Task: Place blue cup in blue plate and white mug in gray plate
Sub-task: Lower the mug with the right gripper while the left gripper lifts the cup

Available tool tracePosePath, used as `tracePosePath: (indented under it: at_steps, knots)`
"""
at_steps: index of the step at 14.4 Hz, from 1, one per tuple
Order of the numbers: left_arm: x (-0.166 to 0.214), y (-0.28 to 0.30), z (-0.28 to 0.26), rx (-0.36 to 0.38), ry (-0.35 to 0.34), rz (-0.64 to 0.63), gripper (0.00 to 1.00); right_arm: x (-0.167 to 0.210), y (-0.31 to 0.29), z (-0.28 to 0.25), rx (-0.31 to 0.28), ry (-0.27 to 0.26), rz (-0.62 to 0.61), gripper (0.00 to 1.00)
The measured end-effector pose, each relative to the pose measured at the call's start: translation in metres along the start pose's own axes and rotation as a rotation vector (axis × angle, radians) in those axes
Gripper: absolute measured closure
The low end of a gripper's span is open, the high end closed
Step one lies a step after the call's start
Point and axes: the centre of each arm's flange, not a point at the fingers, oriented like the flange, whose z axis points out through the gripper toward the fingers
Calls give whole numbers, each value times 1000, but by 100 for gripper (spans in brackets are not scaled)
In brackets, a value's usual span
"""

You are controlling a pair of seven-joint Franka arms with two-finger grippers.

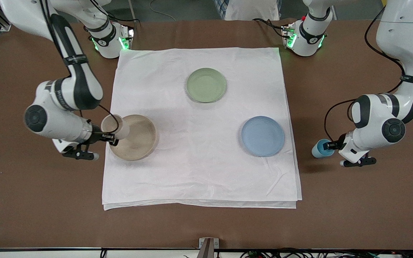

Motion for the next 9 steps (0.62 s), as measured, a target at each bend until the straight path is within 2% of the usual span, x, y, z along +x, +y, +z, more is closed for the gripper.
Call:
tracePosePath:
  at_steps: [2,3,5,6,7,9]
  knots:
    - [0,4,0,0,1,7,70,-19,-21,24,-4,24,-1,81]
    - [0,6,0,0,4,9,81,-21,-22,29,-5,30,-1,81]
    - [2,9,-4,-1,12,15,96,-19,-15,29,-6,35,12,81]
    - [3,11,-8,-3,21,17,96,-16,-11,27,-6,38,18,81]
    - [5,14,-16,-6,39,22,96,-13,-8,24,-4,43,24,77]
    - [8,32,-51,-19,95,49,96,-8,-8,17,1,55,27,57]
